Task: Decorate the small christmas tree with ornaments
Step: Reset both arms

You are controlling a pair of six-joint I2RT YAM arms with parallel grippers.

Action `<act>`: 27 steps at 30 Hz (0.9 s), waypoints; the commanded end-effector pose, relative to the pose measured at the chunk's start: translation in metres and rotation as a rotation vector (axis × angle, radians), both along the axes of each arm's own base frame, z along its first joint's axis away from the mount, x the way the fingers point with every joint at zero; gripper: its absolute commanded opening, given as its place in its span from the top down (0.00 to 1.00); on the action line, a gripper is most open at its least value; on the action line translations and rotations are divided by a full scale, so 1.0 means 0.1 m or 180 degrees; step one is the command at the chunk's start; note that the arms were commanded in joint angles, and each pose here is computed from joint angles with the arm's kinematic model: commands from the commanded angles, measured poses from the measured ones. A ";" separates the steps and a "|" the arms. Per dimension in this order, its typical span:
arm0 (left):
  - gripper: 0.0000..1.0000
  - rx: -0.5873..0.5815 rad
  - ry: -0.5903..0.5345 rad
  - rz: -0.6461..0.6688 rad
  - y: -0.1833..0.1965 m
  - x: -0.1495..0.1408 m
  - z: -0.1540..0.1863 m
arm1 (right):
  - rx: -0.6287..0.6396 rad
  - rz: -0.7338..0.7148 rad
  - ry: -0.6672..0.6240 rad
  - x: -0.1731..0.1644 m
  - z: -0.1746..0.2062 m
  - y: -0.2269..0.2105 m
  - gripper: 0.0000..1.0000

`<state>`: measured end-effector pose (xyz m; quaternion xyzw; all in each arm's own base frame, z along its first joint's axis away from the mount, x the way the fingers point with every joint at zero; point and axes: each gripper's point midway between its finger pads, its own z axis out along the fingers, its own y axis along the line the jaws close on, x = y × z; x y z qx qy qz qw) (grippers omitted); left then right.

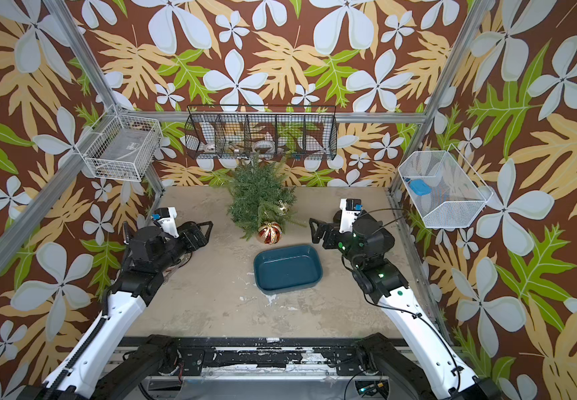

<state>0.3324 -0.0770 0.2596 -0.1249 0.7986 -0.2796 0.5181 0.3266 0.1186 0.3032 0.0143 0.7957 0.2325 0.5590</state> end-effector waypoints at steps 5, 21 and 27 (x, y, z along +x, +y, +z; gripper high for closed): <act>0.00 0.0293 0.0206 0.0400 0.25 0.03 -0.27 | -0.0233 -0.0617 -0.0029 0.10 -0.23 -0.39 0.00; 0.00 0.1505 -0.0150 0.1426 0.95 0.41 -0.34 | -0.1715 -0.2775 -0.0131 0.21 -0.84 -1.70 0.00; 0.00 0.1838 -0.0122 0.1660 1.11 0.43 -0.88 | -0.1732 -0.2737 -0.0201 0.26 -1.23 -1.75 0.00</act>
